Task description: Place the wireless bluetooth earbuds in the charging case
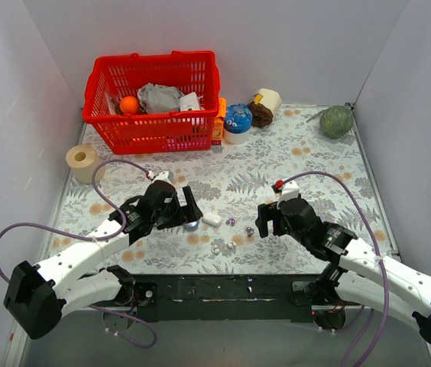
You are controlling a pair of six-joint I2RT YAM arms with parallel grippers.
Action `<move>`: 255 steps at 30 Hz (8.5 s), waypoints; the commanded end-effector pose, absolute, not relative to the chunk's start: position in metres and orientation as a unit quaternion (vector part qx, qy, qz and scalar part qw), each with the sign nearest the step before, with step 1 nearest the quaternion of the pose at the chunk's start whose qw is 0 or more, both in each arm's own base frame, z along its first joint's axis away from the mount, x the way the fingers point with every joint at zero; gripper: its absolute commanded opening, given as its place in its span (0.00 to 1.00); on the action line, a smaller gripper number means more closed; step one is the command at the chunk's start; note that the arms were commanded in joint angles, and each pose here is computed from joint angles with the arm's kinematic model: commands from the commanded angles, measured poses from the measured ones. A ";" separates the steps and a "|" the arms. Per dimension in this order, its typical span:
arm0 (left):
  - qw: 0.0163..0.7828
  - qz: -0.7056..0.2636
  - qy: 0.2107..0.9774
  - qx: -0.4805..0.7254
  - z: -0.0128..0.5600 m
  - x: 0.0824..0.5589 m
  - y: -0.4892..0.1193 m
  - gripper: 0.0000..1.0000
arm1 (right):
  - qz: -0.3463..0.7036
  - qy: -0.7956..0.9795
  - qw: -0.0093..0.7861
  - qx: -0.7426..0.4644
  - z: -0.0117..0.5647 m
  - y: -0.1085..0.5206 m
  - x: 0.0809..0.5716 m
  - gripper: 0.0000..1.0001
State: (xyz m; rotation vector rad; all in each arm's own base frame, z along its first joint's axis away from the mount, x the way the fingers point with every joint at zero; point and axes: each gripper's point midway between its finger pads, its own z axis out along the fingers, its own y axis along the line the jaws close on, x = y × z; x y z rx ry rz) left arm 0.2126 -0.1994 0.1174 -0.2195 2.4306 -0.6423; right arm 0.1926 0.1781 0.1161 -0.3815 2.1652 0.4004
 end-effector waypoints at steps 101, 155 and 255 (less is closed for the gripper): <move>0.166 -0.021 0.949 0.267 -0.002 0.226 -0.249 0.70 | 0.173 0.867 0.433 -0.175 0.119 0.181 0.186 0.90; 0.661 -0.364 0.536 0.379 0.230 0.155 -0.292 0.00 | 0.404 0.794 0.387 -0.238 0.277 0.313 0.159 0.98; 0.657 -0.350 0.597 0.300 0.225 0.172 -0.283 0.67 | 0.306 0.804 0.441 -0.256 0.274 0.291 0.179 0.01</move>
